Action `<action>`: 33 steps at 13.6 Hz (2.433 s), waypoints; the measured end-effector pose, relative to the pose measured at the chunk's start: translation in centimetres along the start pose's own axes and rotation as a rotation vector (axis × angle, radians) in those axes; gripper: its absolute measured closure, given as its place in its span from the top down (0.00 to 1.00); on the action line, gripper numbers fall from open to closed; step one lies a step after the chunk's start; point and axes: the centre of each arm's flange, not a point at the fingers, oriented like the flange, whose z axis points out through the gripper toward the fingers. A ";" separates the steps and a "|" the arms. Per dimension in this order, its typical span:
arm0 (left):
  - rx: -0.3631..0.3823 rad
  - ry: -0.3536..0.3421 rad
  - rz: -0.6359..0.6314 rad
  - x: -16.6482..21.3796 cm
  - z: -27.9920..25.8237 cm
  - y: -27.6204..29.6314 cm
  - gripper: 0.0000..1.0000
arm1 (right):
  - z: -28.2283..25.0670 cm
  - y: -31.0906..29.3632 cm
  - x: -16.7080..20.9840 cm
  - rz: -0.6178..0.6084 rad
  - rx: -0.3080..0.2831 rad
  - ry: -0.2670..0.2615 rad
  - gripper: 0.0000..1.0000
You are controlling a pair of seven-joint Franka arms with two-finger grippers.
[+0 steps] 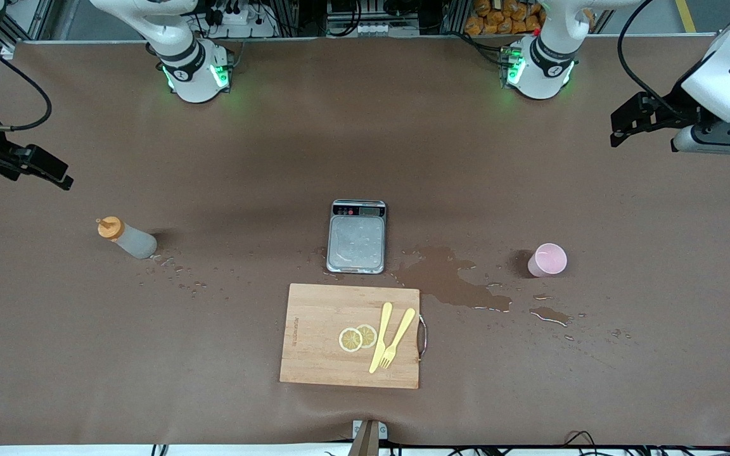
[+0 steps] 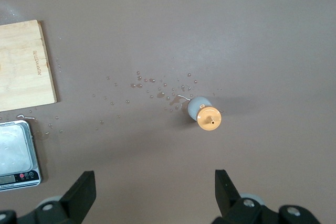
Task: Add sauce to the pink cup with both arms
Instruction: 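Move the left gripper toward the pink cup, then grasp the pink cup with the left gripper while the right gripper reaches the bottle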
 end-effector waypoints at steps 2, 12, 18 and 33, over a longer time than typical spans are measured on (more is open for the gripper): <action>0.000 -0.001 0.001 0.0 0.0 0.1 1.00 | 0.0 0.0 0.0 0.000 0.000 0.000 1.00; -0.003 -0.012 -0.013 0.1 0.1 -0.4 1.00 | 0.0 0.8 0.2 0.012 -0.006 0.000 1.00; -0.110 -0.095 -0.146 1.7 3.4 -2.0 1.00 | 2.2 3.7 1.0 0.055 -0.059 -0.054 1.00; -0.115 -0.195 -0.318 7.6 26.2 -6.6 1.00 | 8.2 17.0 1.9 0.487 0.104 -0.290 1.00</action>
